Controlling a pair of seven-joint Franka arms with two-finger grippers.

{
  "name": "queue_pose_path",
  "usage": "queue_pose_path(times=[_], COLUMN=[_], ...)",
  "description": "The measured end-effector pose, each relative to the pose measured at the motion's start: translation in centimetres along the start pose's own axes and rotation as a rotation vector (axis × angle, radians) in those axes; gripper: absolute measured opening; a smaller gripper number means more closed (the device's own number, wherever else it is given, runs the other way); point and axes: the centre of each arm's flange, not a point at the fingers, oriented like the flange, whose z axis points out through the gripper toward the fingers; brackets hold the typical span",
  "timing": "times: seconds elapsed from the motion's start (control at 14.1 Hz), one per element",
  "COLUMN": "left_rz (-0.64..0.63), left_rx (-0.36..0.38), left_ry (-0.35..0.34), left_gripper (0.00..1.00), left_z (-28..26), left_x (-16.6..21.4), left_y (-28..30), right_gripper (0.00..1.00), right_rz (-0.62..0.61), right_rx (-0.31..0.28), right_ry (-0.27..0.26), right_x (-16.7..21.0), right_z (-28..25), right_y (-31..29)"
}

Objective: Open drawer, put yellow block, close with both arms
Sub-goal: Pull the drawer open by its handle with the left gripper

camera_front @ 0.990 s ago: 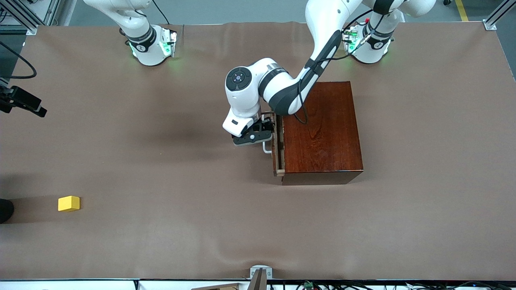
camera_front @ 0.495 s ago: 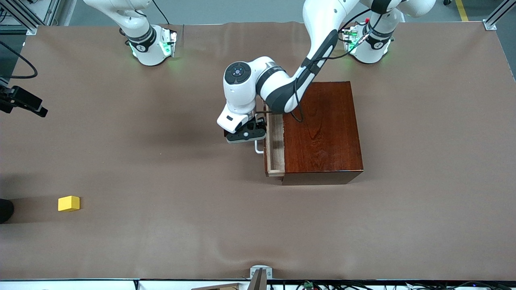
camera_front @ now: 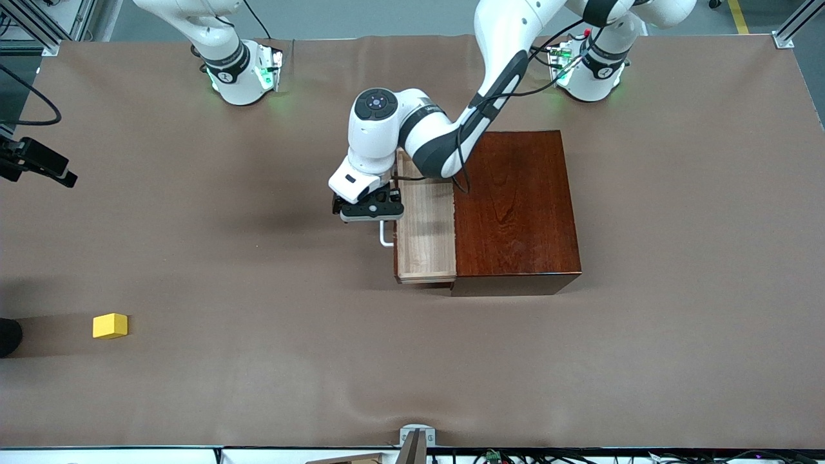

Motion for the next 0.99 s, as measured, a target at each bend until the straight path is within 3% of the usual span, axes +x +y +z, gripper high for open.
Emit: queue_pose_path(times=[0.99], left_rz=[-0.039], left_rx=[-0.044], left_ry=[0.020], left_gripper=[1.00], left_z=[-1.6], left_x=[0.6], left_y=[1.2], right_gripper=[1.00], right_rz=[-0.033], right_rx=[-0.003], right_ry=[-0.005], right_x=[0.1], right_z=[0.3], right_y=[0.0])
